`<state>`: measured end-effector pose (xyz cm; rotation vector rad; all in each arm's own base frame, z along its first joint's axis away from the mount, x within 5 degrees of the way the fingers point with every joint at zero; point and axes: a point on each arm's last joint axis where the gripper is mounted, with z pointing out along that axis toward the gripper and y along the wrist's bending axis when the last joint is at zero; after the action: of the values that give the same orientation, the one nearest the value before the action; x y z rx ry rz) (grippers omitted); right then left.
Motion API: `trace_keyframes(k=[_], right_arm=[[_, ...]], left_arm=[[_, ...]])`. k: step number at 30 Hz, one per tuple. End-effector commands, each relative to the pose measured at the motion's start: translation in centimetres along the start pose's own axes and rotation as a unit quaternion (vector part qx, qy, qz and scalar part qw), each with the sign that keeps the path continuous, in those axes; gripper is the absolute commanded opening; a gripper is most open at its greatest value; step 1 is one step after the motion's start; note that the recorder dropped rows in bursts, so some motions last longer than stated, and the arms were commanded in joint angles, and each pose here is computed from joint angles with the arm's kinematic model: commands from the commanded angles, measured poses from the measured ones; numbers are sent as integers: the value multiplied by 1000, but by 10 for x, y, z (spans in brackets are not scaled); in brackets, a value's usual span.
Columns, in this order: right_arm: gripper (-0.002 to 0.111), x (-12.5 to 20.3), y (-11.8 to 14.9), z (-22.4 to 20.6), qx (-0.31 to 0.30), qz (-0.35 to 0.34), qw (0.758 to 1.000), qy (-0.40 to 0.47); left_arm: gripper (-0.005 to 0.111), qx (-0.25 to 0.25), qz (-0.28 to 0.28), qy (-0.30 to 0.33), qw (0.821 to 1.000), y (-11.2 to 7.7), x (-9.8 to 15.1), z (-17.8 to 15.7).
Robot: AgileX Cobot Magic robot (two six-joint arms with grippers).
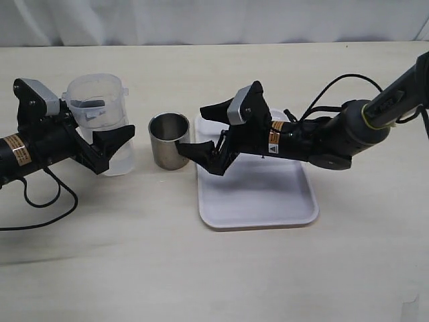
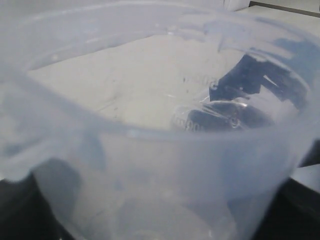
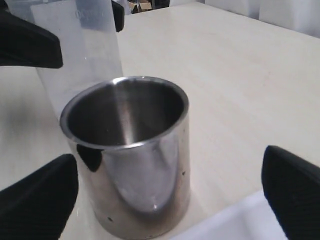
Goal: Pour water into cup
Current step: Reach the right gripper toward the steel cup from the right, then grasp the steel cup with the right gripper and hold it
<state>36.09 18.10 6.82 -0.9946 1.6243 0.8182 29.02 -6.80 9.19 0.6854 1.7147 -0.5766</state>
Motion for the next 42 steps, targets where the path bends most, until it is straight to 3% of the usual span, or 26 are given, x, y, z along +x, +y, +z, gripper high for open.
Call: trace_keyframes(k=[1,6,17,42], right_arm=[[92,-1,2,3,-5,-5,1000,3],[92,-7,14,18,-26,-26,999,10],[92,-14,22,43,-7,-49,997,59],[92,-5,26,49,-8,-37,997,63]], left_arm=[[0,6,0,-6,1000,-1,-1,1],[0,6,0,-6,1000,-1,-1,1],[0,8,1,-5,1000,-1,-1,1],[0,14,3,-4,1000,-2,-1,1]])
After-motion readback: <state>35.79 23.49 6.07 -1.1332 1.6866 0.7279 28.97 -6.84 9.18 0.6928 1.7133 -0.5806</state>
